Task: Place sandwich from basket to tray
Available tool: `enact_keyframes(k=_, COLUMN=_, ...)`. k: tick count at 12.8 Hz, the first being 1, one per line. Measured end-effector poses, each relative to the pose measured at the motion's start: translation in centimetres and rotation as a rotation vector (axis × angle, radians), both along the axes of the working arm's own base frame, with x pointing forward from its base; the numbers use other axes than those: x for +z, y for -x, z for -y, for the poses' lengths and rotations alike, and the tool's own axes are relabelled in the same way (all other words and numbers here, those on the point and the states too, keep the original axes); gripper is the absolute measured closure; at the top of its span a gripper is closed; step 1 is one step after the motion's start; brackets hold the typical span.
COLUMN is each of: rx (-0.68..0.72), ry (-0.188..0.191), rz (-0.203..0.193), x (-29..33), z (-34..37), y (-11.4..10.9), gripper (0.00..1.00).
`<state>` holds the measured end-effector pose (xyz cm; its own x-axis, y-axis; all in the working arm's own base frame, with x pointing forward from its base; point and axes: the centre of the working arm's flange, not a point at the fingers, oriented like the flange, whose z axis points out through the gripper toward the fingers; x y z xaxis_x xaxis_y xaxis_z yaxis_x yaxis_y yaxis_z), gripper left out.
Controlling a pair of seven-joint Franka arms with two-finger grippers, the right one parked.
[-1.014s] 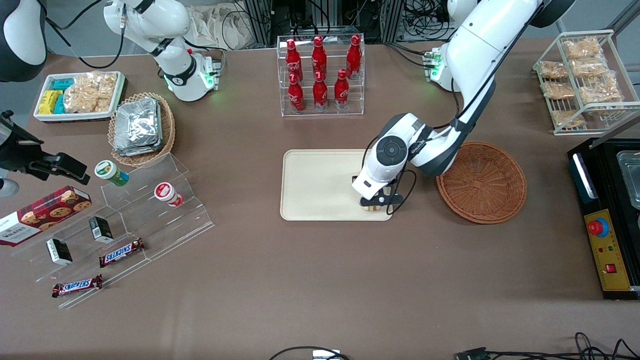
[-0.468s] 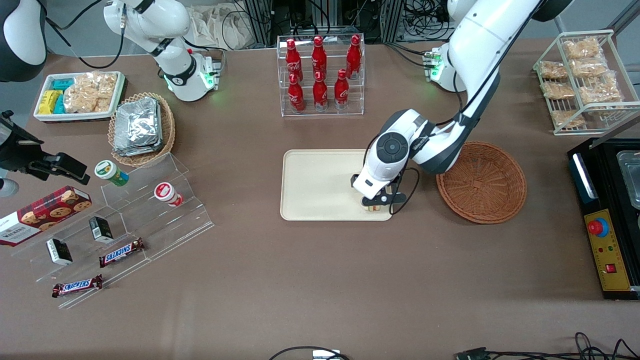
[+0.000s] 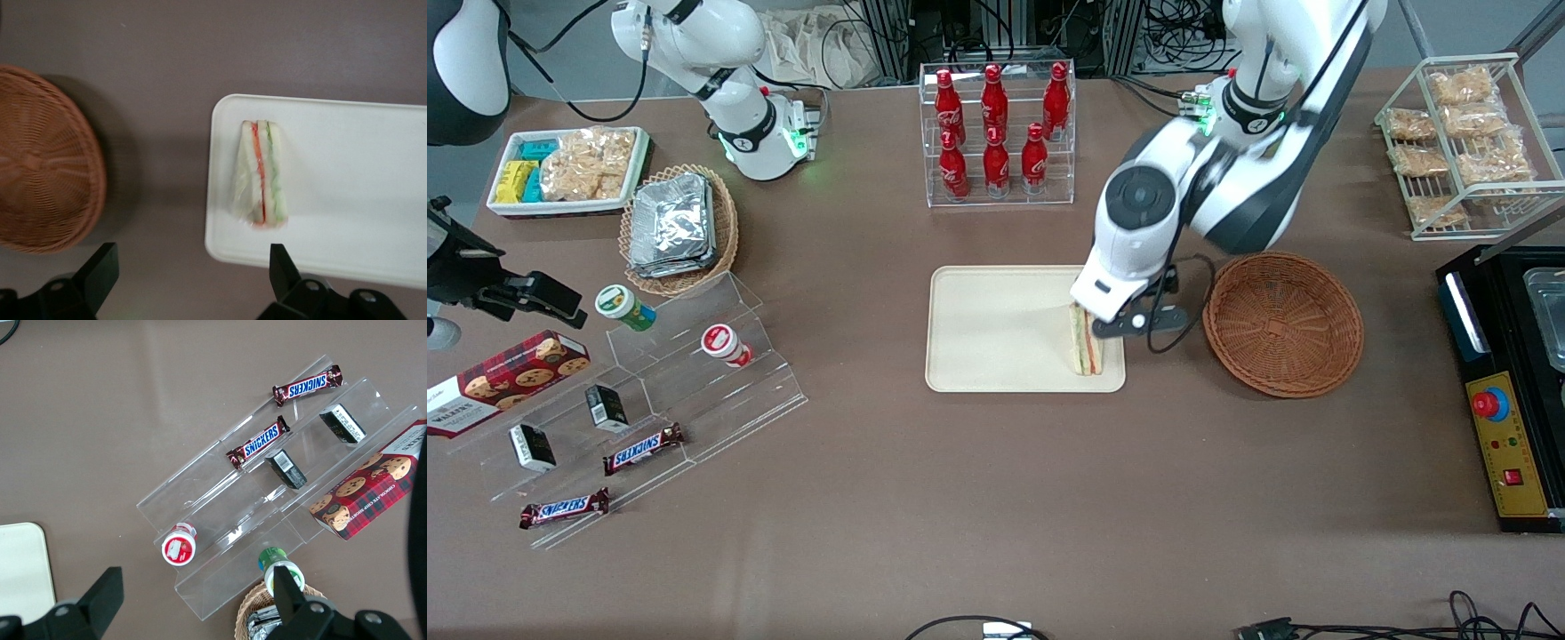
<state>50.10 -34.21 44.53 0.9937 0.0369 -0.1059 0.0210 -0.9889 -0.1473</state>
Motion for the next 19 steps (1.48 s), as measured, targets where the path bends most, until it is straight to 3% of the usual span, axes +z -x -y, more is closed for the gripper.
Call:
enact_keyframes(k=1, rx=-0.009, ry=-0.002, rz=-0.014, x=4.1, z=-0.8, y=0.0, gripper=0.0)
enact_keyframes(k=3, rx=0.014, ry=0.041, rz=-0.026, x=10.7, z=-4.2, y=-1.3, gripper=0.0)
enact_keyframes(k=6, rx=-0.006, ry=0.083, rz=-0.031, x=14.6, z=-12.1, y=-4.5, gripper=0.0)
enact_keyframes(k=8, rx=-0.005, ry=0.09, rz=-0.032, x=15.7, z=-16.5, y=-5.4, gripper=0.0)
enact_keyframes(k=17, rx=0.025, ry=0.063, rz=-0.041, x=18.4, z=-24.1, y=-4.2, gripper=0.0)
enact_keyframes(k=19, rx=0.041, ry=0.075, rz=-0.032, x=18.0, z=-24.7, y=-4.0, gripper=0.0)
